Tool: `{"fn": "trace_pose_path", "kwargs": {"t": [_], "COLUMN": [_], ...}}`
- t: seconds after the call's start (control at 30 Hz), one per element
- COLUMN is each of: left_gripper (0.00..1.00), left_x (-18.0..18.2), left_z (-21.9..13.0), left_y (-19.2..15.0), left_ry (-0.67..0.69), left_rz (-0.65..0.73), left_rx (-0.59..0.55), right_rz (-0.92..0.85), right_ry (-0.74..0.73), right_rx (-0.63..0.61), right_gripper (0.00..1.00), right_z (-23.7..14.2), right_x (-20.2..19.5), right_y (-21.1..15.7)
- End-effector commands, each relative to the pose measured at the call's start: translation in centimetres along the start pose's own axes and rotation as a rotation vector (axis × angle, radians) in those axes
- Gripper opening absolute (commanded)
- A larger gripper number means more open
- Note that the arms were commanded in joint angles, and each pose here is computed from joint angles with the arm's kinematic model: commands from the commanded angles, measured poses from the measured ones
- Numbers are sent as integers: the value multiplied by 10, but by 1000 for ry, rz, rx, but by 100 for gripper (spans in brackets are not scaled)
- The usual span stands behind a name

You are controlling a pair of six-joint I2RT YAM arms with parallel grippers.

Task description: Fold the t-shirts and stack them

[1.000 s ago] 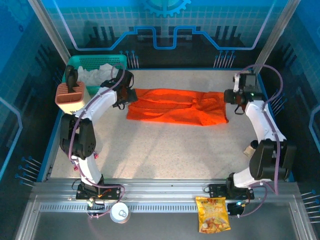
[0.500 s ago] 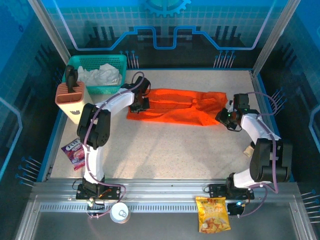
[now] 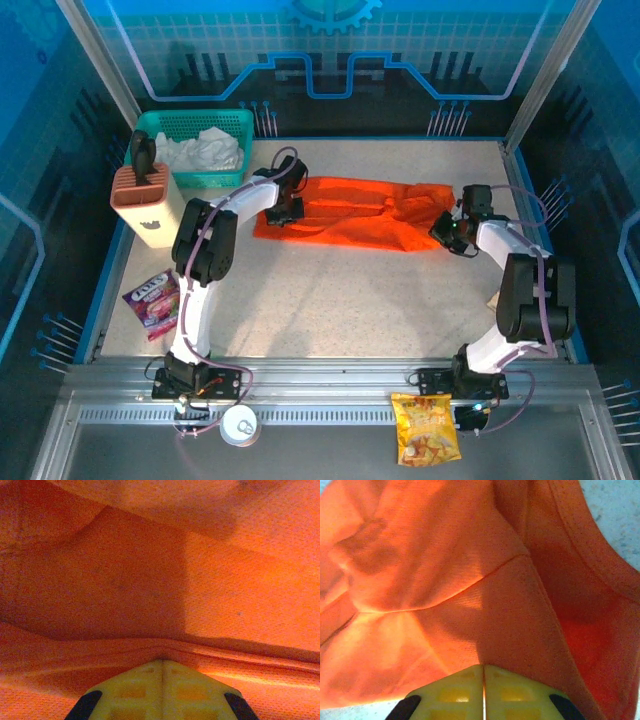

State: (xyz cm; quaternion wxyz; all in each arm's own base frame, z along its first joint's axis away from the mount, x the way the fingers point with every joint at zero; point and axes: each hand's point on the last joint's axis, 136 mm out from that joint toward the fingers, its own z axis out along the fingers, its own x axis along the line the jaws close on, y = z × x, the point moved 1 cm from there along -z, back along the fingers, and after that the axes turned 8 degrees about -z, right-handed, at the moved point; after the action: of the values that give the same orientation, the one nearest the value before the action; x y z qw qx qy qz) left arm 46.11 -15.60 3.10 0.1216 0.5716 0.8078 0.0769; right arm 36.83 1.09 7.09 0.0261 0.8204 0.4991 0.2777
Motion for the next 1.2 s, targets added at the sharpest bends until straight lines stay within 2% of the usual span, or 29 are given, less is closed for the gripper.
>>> {"fn": "trace_pose_path", "kwargs": {"t": [0.0,0.3,0.43,0.73,0.83,0.93,1.07,1.17], "left_gripper": [0,0,0,0,0,0,13,18], "left_x": [14,35,39,54,50,22,-20,-36], "left_z": [17,29,33,31,7,-41,-109,-132], "left_y": [-6,-18,-24,-30,-25,-14,9,30], "left_ry": [86,160,166,227,215,127,15,-5], "left_rz": [43,66,69,102,111,144,207,225], "left_rx": [19,31,43,44,15,-51,-156,-198], "right_rz": [47,124,136,136,124,97,40,14], "right_ry": [-59,-154,-141,-176,-175,-157,-114,-84], "right_rx": [-14,32,55,59,40,15,-43,-53], "right_gripper": [7,7,6,6,7,7,9,9], "right_z": [4,13,23,17,8,-8,-37,-46], "right_x": [-18,-67,-69,-72,-67,-57,-29,-10], "right_y": [0,-17,-20,-20,-14,-11,2,-2]}}
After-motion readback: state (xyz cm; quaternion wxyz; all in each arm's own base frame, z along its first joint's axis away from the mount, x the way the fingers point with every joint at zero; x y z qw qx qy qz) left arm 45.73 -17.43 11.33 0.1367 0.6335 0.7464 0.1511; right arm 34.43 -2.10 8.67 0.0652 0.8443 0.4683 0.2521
